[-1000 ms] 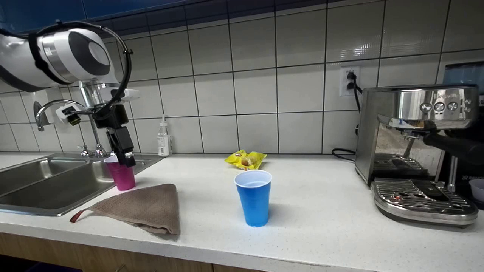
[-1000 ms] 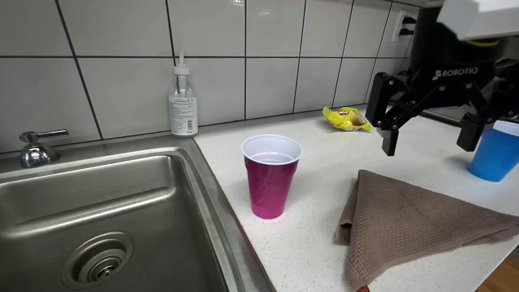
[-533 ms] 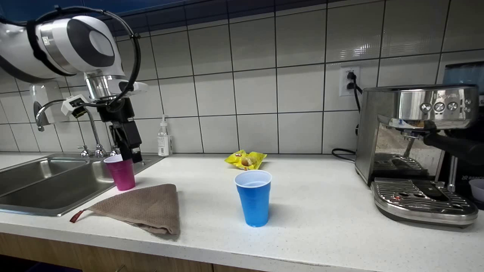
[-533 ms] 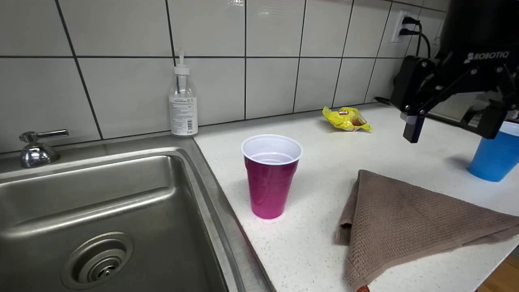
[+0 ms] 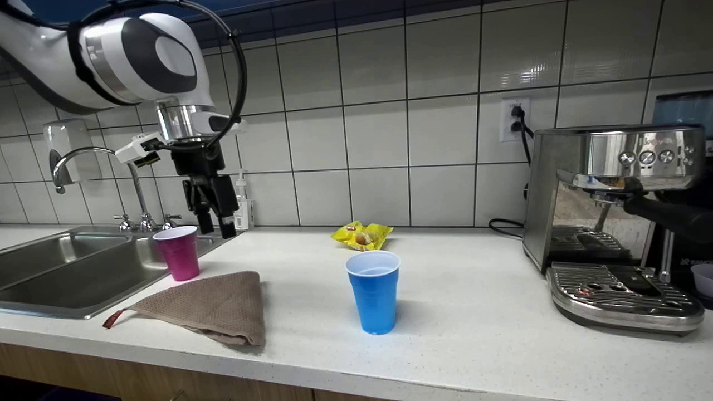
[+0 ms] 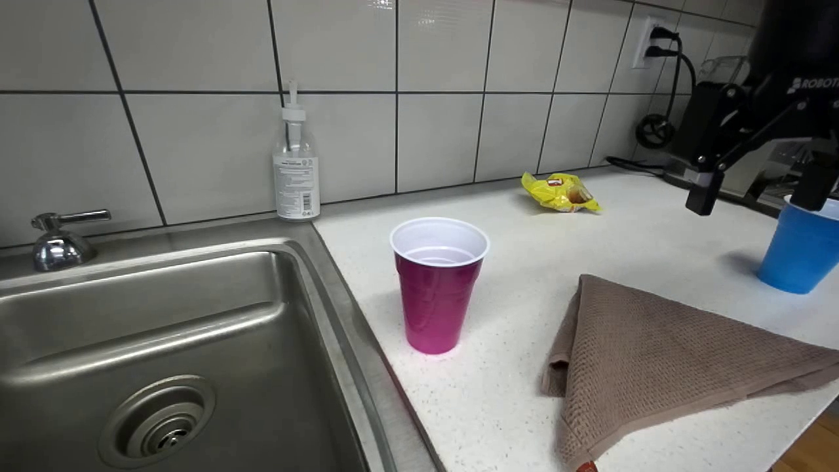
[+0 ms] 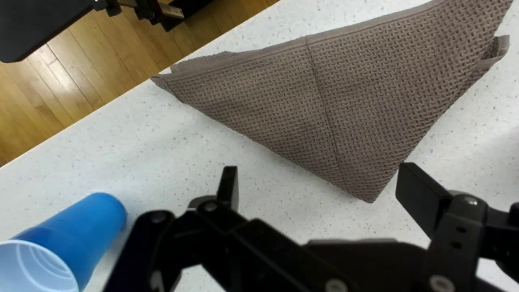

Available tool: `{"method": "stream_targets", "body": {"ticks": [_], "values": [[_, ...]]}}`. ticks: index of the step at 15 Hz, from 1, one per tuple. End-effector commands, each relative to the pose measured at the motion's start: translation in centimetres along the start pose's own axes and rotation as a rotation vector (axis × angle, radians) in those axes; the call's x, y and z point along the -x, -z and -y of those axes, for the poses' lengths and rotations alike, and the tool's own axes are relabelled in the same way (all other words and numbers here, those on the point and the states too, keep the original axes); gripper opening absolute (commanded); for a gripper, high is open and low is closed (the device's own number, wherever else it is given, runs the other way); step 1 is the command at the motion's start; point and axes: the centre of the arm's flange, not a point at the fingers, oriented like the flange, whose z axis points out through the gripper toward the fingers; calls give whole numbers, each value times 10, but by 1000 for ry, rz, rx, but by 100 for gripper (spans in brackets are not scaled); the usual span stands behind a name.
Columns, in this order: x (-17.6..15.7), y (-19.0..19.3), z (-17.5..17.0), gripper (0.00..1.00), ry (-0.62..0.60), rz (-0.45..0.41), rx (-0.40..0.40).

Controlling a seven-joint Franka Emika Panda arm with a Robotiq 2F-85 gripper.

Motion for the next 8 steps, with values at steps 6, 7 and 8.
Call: {"method": "stream_targets", "body": {"ticks": [6, 7, 8], "values": [[-26, -1, -48, 100, 62, 9, -75], [-29, -2, -52, 100, 73, 11, -79], [-32, -3, -55, 100, 81, 12, -80]]}}
